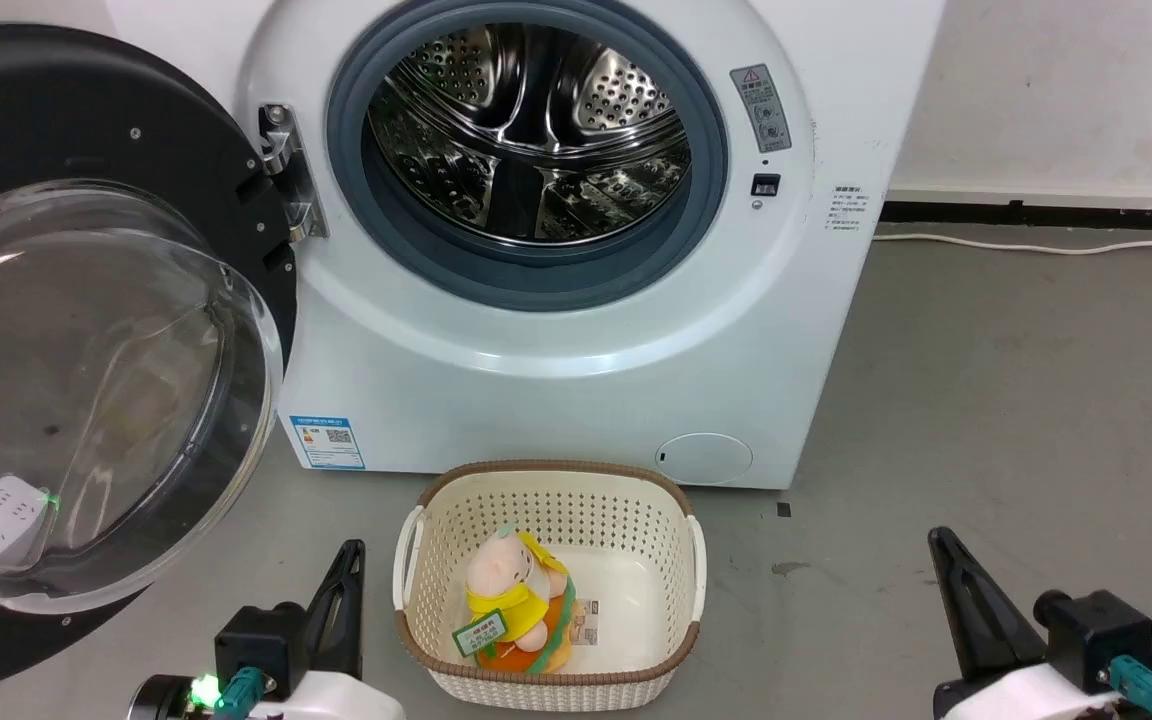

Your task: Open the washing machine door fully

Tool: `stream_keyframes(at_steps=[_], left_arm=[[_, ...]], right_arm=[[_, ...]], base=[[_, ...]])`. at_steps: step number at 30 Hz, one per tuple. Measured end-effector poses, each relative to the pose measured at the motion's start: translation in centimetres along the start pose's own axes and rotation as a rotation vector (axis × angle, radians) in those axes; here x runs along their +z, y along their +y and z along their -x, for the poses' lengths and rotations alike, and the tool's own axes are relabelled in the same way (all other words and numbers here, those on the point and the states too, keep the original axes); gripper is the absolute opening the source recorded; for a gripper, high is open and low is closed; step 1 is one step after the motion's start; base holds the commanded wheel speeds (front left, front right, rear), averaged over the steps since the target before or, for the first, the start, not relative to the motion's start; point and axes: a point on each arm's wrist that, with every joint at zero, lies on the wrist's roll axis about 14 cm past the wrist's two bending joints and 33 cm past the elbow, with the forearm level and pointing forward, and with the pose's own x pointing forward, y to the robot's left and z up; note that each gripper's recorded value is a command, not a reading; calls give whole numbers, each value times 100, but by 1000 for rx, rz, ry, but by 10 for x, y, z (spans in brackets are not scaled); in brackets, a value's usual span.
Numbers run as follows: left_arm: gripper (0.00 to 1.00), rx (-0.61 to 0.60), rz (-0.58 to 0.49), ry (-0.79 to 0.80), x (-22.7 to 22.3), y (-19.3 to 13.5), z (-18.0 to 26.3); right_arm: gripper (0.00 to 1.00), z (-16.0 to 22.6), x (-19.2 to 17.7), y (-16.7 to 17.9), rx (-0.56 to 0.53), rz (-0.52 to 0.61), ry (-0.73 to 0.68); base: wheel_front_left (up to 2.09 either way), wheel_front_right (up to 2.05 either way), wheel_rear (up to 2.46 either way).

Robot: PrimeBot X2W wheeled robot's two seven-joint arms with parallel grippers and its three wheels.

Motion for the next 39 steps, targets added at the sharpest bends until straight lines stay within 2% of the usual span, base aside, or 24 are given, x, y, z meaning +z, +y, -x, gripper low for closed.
stream_keyframes(at_steps=[39], left_arm=[[0,27,-51,25,8,6,-12]], right_arm=[[0,-10,-3,2,9,30,59]], base=[[0,0,0]])
